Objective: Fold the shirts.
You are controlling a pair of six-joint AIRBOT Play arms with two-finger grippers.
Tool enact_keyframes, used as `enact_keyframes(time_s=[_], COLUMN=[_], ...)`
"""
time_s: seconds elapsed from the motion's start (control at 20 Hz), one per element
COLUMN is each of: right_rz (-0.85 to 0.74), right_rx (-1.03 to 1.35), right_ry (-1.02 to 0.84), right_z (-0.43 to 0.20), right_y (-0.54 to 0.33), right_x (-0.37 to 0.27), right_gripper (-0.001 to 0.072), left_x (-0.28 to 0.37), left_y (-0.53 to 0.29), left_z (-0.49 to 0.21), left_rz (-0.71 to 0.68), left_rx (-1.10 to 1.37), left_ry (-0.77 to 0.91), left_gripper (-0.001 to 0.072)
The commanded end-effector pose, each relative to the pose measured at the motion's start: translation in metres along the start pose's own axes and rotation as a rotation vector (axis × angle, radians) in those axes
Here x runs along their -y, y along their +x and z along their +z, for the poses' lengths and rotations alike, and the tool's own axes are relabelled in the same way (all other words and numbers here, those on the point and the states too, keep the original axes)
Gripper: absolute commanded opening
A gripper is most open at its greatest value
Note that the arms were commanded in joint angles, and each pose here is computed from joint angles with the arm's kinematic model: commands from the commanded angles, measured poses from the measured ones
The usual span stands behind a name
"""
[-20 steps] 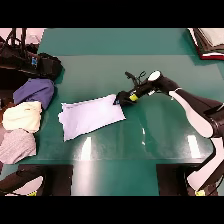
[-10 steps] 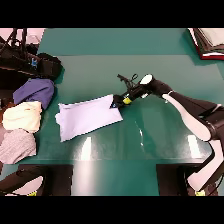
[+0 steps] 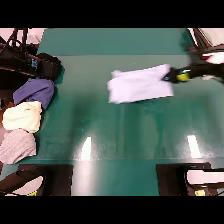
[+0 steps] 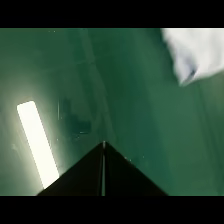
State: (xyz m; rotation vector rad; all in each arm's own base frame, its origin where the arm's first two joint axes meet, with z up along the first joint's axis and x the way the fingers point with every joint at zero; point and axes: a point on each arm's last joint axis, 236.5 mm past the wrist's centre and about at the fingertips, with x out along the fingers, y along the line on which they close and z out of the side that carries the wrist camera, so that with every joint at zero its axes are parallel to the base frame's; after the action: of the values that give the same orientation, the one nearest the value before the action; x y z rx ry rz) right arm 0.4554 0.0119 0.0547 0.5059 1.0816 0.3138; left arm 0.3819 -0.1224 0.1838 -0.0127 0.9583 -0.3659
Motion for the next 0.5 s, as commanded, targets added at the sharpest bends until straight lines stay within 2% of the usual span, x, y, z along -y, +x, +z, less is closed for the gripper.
enact_keyframes(time_s=[0.0, 0.2, 0.45], right_rz=[-0.215, -0.367, -0.375], right_rx=[0.308, 0.506, 0.486], right_ry=[0.296, 0.601, 0.761], right_z=[0.013, -0.043, -0.090], right_y=[-0.120, -0.208, -0.213], right_x=[0.129, 0.236, 0.278], right_gripper=[0.0020, 0.0020, 0.0020], left_x=[0.002, 0.006, 0.006], left_y=[0.000, 0.000, 0.000], left_z=[0.000, 0.001, 0.000], left_rz=[-0.008, -0.025, -0.025], left_rx=[0.001, 0.003, -0.001], left_ry=[-0.010, -0.036, -0.035], left_gripper=[0.0022, 0.0021, 0.0021])
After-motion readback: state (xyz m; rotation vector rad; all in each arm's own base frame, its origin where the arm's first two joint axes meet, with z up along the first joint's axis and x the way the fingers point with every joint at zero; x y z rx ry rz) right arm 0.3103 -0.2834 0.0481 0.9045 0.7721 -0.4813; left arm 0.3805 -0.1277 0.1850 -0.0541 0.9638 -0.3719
